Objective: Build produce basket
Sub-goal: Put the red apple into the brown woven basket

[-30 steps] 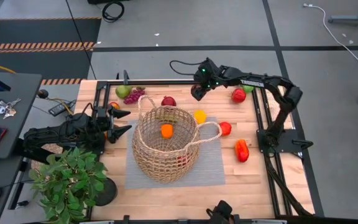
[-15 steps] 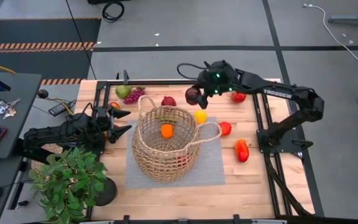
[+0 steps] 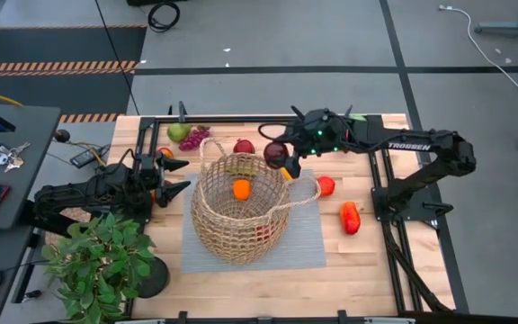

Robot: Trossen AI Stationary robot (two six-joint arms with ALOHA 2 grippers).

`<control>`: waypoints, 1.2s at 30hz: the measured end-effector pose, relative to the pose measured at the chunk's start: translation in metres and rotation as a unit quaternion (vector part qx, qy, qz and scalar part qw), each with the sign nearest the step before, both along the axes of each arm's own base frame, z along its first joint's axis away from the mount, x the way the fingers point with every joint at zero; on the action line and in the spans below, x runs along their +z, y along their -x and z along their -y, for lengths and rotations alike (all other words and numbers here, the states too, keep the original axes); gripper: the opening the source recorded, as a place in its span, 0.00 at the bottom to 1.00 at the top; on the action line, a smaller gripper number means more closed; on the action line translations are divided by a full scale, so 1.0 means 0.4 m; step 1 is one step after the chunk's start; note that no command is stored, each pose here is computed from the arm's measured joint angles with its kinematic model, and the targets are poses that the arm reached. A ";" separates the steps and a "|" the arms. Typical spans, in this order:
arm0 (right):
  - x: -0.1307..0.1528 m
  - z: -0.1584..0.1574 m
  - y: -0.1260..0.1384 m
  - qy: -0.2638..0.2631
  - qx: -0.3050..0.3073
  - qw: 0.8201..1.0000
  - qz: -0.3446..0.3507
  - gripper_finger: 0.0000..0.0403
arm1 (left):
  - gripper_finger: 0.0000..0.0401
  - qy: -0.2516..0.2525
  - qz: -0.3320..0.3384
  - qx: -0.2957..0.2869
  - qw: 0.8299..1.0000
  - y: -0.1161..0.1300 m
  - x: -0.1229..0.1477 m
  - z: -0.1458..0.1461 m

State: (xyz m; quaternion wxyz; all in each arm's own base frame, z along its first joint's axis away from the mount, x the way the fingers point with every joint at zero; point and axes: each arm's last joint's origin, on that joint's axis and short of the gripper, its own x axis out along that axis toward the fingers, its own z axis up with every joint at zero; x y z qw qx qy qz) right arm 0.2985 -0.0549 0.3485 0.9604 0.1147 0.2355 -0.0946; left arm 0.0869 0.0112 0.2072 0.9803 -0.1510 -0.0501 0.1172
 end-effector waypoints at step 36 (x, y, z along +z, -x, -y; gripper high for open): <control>0.078 -0.047 0.034 0.088 0.085 0.989 0.086 0.85 | 0.97 0.000 0.000 0.000 1.000 0.000 0.000 0.000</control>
